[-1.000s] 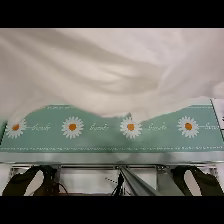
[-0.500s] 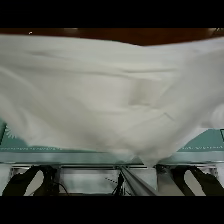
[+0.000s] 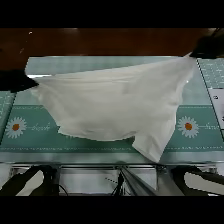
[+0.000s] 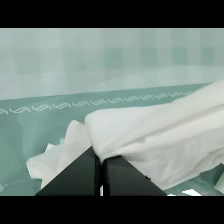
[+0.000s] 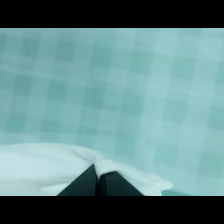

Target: Fold the shirts.

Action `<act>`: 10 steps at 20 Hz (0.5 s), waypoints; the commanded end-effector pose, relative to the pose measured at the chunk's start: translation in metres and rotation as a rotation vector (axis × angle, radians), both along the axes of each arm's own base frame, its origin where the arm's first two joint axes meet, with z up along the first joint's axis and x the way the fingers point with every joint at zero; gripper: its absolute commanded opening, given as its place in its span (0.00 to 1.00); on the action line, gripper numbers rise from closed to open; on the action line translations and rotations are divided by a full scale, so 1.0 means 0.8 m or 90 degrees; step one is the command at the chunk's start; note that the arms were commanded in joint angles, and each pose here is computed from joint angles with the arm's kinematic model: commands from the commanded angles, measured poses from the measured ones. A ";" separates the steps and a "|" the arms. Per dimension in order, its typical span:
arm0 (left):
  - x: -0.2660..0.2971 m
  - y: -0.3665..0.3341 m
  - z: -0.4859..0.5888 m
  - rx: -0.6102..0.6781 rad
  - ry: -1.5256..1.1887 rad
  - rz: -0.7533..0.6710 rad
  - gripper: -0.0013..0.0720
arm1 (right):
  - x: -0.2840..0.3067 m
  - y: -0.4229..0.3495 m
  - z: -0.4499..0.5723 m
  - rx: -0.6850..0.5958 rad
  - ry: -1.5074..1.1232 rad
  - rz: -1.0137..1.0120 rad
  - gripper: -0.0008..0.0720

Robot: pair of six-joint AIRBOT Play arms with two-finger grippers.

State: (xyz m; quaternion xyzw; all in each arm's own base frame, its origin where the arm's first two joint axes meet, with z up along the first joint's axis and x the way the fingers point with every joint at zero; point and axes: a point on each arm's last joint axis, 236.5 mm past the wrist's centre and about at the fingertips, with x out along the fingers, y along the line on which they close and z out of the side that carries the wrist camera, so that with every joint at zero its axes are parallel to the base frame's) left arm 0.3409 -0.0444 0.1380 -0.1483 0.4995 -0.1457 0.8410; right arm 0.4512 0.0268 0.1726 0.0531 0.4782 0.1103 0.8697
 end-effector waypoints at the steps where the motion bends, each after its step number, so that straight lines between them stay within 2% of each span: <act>1: 0.076 0.013 -0.071 -0.021 -0.012 0.032 0.04 | 0.087 0.001 -0.063 0.019 -0.031 -0.048 0.05; 6: 0.143 -0.001 -0.129 -0.142 0.003 0.100 0.04 | 0.108 -0.001 -0.138 0.045 0.037 -0.095 0.05; 9: 0.145 -0.024 -0.170 -0.199 0.070 0.101 0.04 | 0.093 0.002 -0.188 0.051 0.124 -0.098 0.05; 10: 0.138 -0.030 -0.183 -0.205 0.096 0.091 0.04 | 0.086 0.003 -0.201 0.050 0.151 -0.094 0.13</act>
